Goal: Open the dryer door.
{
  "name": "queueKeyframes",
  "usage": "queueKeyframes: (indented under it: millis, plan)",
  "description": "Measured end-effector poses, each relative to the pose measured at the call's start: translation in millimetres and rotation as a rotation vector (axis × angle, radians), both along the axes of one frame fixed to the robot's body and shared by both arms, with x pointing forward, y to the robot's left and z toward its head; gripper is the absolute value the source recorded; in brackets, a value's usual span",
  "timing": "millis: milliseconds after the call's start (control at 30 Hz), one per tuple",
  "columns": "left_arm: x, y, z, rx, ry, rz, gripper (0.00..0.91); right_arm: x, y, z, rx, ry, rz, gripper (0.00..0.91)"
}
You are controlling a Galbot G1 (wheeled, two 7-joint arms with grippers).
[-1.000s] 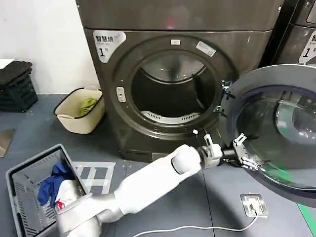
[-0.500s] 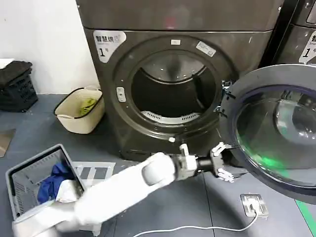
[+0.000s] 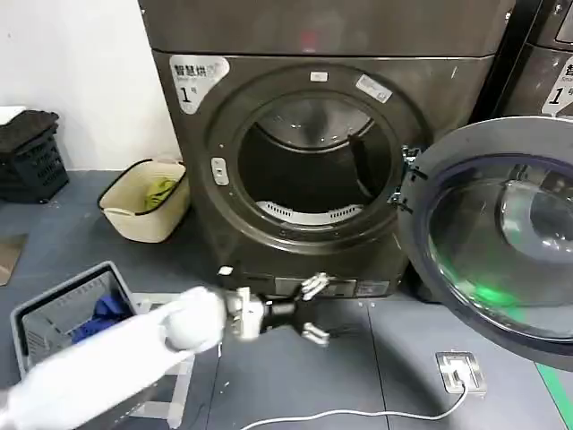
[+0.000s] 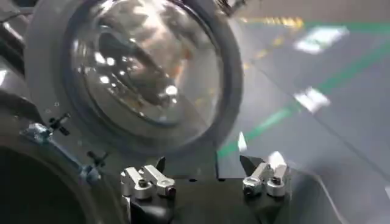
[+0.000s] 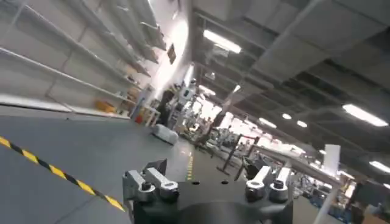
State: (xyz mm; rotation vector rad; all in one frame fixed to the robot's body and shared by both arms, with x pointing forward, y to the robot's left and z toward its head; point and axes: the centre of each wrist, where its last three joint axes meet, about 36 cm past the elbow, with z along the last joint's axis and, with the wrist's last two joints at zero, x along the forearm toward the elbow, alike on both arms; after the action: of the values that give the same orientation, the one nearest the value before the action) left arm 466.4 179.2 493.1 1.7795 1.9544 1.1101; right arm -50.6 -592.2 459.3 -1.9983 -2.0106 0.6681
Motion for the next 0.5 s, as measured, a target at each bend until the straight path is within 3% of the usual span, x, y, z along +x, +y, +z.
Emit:
queueKeyframes:
  millis: [300, 500]
  plan:
    - [-13.5, 105.7, -2.1, 0.249, -0.234, -0.027, 0.907, 27.2, -12.5, -4.8, 0.002, -0.005, 0.078, 0.907]
    - [-24.9, 177.2, 15.1, 0.454, -0.431, -0.069, 0.907, 39.6, -15.4, -11.8, 0.014, -0.007, 0.131, 0.907]
